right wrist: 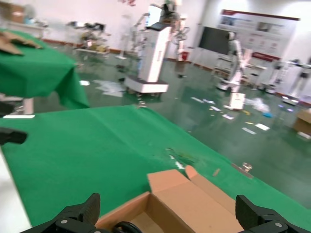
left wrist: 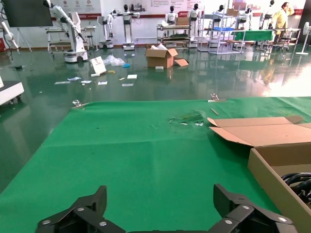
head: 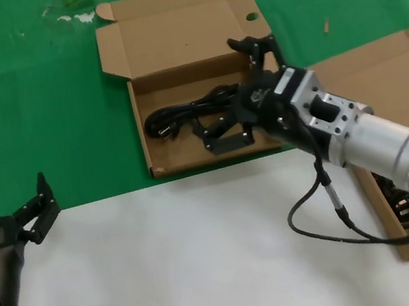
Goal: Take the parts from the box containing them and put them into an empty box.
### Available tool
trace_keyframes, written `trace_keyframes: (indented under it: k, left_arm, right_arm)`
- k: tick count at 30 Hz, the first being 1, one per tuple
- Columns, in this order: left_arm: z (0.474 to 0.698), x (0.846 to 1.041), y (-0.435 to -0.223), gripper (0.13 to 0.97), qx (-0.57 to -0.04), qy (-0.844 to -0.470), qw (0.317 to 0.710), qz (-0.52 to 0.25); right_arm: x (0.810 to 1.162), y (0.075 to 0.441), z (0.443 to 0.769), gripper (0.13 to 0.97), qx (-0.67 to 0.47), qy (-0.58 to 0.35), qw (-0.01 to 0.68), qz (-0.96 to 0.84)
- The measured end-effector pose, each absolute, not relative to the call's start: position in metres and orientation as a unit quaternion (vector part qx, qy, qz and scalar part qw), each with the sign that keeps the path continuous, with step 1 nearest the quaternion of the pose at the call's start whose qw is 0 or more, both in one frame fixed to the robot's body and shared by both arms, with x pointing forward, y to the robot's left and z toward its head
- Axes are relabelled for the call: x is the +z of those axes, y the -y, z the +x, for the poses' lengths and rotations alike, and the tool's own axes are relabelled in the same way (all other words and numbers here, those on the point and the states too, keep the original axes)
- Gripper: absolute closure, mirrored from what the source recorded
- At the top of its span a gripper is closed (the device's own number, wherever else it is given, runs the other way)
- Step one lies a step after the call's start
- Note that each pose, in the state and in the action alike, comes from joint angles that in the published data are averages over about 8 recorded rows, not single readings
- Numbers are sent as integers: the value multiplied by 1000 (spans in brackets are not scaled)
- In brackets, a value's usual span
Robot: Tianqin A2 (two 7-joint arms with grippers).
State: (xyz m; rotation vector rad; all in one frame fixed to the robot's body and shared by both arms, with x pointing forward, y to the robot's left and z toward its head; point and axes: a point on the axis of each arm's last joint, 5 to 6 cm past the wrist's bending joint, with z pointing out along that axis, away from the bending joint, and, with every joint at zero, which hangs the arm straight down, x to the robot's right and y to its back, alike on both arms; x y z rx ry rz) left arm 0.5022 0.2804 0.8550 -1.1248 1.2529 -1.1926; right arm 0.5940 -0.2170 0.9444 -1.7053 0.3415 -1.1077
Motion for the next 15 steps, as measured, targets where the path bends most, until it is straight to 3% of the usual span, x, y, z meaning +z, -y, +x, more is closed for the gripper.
trace_keyframes:
  k: [7,15]
  left_arm:
    - [502,855,-280,286,-496,-521,513,-468]
    - [502,855,-280,189,-496,-521,513,-468]
  right_arm:
    - [929,226,582,130,-472,-196,531,-676]
    - [911,237,567,130,-484,-260,540,-638]
